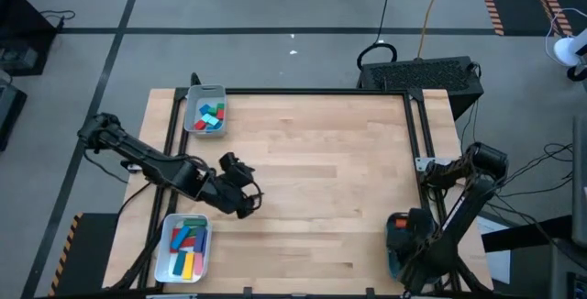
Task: Sort blocks by size
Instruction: Return to Home Position
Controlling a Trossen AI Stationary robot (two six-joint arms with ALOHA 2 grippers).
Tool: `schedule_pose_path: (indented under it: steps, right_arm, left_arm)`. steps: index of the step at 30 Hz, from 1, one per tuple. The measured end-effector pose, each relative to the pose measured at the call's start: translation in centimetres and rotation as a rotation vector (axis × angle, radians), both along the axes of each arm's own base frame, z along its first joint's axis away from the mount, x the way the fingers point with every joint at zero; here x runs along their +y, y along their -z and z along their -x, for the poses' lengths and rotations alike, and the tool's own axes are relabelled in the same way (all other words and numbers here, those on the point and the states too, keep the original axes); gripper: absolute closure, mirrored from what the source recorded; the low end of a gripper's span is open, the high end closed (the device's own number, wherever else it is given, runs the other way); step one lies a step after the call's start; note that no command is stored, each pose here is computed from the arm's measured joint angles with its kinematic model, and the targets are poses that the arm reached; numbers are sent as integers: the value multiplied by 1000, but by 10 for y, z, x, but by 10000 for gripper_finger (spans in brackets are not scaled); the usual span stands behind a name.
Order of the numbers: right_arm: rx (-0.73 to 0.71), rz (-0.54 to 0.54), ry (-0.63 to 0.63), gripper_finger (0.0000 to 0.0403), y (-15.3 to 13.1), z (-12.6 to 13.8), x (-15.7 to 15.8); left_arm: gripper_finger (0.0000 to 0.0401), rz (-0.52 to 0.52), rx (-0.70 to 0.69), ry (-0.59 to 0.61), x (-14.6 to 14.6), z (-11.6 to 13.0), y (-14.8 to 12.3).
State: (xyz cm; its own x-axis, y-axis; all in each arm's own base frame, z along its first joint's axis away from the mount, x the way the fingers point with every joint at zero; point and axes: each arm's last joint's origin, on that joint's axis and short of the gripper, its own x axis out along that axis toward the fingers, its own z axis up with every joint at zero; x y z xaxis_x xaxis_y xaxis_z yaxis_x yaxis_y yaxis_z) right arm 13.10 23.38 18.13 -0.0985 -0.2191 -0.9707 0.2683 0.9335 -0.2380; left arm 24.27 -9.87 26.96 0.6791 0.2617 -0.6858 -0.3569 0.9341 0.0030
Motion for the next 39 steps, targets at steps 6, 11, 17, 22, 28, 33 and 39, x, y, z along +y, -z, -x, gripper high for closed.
schedule_pose_path:
  steps: [6,11,17,22,28,33,39]
  right_arm:
    - [-40,70,26,191,-8,1,-10]
    - [-491,155,-1,206,-34,6,-16]
    - [-999,294,-109,220,-58,8,-21]
    - [-982,358,-90,238,-59,-9,-32]
    - [-1016,461,-152,274,-65,-34,-42]
    - [-989,445,-199,311,-77,-65,-52]
    - [-983,337,-352,344,-92,-116,-69]
  left_arm:
    - [28,-26,61,-64,-2,16,3]
    - [28,1,5,-60,-11,27,-6]
    - [28,-79,-89,-82,-21,45,-14]
    - [29,-171,-129,-69,-24,49,-17]
    - [65,-220,-157,-43,-20,37,-7]
    - [122,-184,-191,101,-13,21,-1]
    - [166,-245,-269,190,-1,5,-3]
